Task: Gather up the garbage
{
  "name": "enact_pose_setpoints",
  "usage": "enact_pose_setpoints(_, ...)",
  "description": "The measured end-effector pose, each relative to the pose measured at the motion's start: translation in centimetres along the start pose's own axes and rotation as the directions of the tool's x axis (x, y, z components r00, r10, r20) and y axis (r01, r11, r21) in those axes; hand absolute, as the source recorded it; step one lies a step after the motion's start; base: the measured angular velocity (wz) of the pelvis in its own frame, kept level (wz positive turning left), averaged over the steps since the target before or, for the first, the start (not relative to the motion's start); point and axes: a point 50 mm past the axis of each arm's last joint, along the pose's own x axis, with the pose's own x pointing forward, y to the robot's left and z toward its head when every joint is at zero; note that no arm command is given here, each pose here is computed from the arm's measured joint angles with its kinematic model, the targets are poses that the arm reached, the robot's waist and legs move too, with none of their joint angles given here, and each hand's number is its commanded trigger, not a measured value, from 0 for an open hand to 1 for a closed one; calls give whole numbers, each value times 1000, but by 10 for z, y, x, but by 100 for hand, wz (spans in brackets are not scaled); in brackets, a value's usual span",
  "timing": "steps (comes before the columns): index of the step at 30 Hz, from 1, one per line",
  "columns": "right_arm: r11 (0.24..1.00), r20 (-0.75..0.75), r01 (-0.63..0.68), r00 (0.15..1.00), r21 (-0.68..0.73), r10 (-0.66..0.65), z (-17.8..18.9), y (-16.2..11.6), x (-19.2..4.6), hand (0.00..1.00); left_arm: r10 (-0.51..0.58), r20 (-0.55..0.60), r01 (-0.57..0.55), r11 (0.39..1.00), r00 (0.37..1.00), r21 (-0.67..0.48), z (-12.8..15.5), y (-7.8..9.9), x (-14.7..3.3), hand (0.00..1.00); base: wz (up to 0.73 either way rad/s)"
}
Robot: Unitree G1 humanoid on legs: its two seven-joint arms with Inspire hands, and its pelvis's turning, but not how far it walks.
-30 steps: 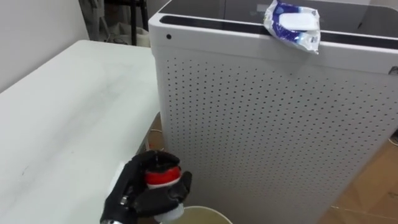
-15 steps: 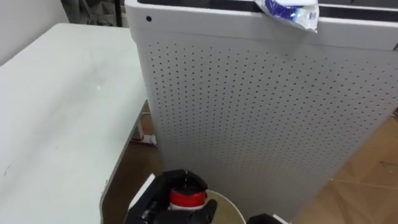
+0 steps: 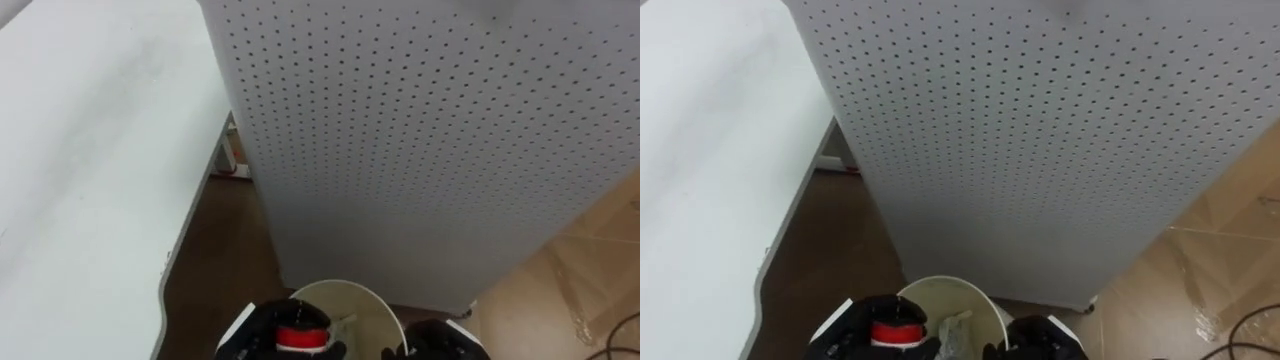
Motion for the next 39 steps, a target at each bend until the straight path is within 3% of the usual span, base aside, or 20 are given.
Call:
enact_pose_setpoints(14,1000,-28,-4,1000,-14,3,-5,4,1,100,15,-4,-15,1000,1000,16,3,1,8,0,-3)
enact_pose_setpoints(32,999,-38,-29,999,-25,28,-7,9,2,100,-32,-4,32,999,999,2,3,-14,14,0,0)
enact_pose_setpoints(39,1000,-40,-4,999,-5,4,-10,8,1,100,8,34,-8,1000,999,1,10,-9,14,0,0)
